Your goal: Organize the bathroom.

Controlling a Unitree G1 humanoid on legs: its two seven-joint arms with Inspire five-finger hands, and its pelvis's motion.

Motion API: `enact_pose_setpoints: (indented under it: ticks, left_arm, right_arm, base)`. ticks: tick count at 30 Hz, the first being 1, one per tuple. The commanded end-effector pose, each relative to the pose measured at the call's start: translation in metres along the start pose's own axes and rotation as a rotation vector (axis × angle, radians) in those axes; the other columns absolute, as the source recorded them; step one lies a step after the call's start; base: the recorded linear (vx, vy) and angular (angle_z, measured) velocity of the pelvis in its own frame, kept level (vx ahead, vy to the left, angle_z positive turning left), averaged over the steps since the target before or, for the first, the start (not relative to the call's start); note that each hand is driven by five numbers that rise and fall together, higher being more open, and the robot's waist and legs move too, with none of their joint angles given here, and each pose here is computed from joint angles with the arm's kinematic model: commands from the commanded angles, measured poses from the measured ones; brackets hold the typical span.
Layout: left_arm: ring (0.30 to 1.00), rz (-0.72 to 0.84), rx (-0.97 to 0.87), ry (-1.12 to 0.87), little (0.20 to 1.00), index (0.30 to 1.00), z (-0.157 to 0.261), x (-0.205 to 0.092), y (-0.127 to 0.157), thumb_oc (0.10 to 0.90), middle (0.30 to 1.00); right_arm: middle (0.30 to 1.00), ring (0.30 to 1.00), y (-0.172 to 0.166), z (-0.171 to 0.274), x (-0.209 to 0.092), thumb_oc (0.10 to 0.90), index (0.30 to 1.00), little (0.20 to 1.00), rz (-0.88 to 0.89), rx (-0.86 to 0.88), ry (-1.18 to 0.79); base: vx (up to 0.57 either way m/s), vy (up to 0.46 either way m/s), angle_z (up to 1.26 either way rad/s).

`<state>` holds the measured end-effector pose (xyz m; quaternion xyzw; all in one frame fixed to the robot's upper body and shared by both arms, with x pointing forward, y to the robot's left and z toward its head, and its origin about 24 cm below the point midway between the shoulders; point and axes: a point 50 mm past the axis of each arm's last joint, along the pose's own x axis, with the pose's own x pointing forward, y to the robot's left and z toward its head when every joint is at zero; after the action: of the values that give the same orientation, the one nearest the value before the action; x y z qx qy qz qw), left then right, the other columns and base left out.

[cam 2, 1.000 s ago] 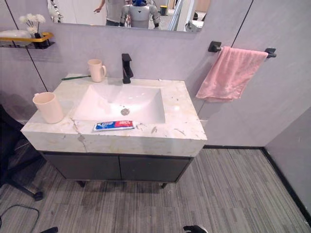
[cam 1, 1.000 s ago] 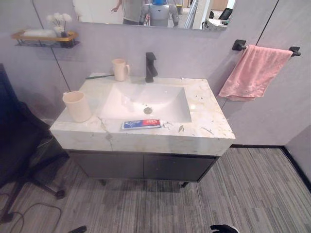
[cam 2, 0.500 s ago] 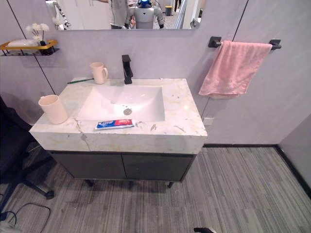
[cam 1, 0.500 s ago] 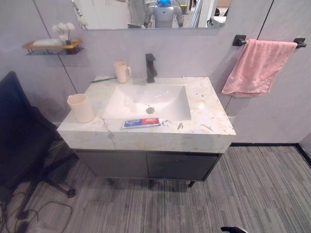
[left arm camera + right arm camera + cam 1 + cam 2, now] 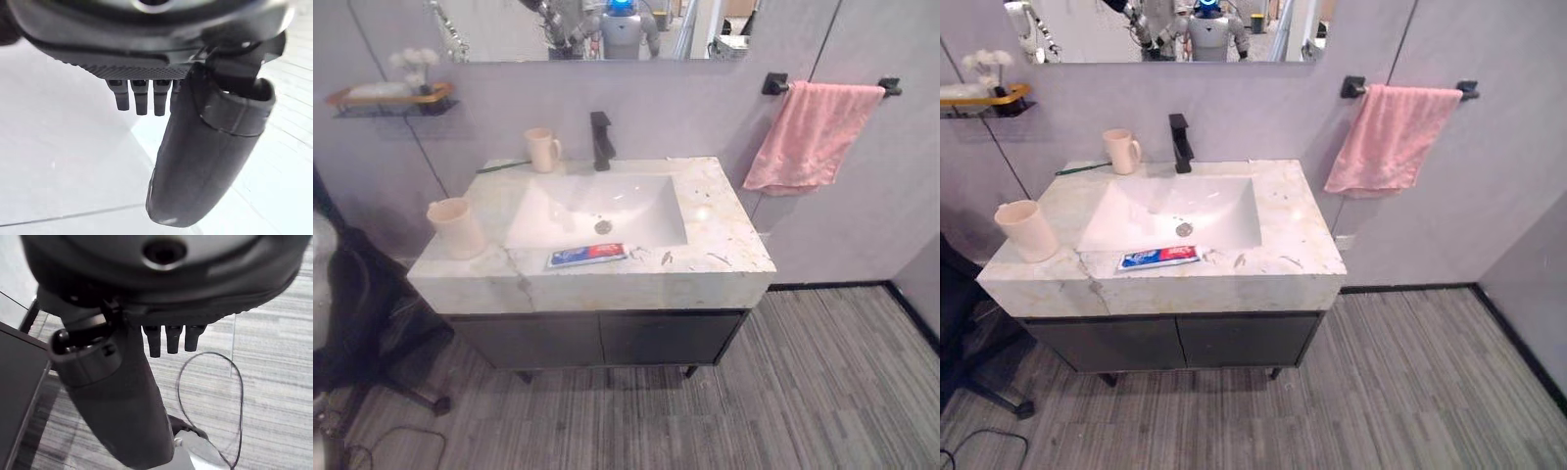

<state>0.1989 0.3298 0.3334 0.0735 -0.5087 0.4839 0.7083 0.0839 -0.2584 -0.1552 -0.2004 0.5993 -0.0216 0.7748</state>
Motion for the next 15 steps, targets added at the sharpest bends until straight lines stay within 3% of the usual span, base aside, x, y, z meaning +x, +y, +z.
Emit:
enact_pose_setpoints:
  ticks: [1,3,5,6,7,12,15]
  left_arm:
    - [0.900,-0.389,0.256,-0.135,0.900,0.900,0.017,0.020,-0.038,0.800,0.900]
    - [0.900,-0.592,0.354,-0.143,0.900,0.900,0.022,0.021,-0.059,0.800,0.900]
    - [0.900,-0.641,0.363,-0.140,0.900,0.900,0.023,0.021,-0.064,0.800,0.900]
    - [0.900,-0.854,0.415,-0.085,0.900,0.900,0.021,0.016,-0.082,0.800,0.900]
    - [0.900,-0.960,0.446,-0.069,0.900,0.900,0.018,0.012,-0.092,0.800,0.900]
    - [0.900,-1.293,0.506,-0.042,0.900,0.900,0.012,-0.003,-0.120,0.800,0.900]
    - [0.900,-1.395,0.517,-0.025,0.900,0.900,0.009,-0.010,-0.128,0.800,0.900]
  right_arm:
    - [0.900,0.900,-0.019,0.007,0.002,0.800,0.900,0.900,-0.034,0.005,0.026]
    - [0.900,0.900,-0.019,0.008,0.002,0.800,0.900,0.900,-0.024,0.002,0.041]
    - [0.900,0.900,-0.020,0.008,0.002,0.800,0.900,0.900,-0.023,-0.003,0.047]
    - [0.900,0.900,-0.019,0.008,0.003,0.800,0.900,0.900,-0.016,-0.014,0.059]
    - [0.900,0.900,-0.018,0.009,0.003,0.800,0.900,0.900,-0.007,-0.013,0.067]
    - [0.900,0.900,-0.014,0.009,0.003,0.800,0.900,0.900,0.010,-0.023,0.081]
    - [0.900,0.900,-0.011,0.010,0.003,0.800,0.900,0.900,0.026,-0.025,0.082]
  base:
    - [0.00,0.018,-0.07]
    - [0.00,0.010,-0.02]
    - [0.00,0.000,0.00]
    - [-0.03,0.006,-0.07]
    - [-0.03,0.007,-0.12]
    - [-0.02,-0.007,-0.14]
    - [-0.03,-0.018,-0.09]
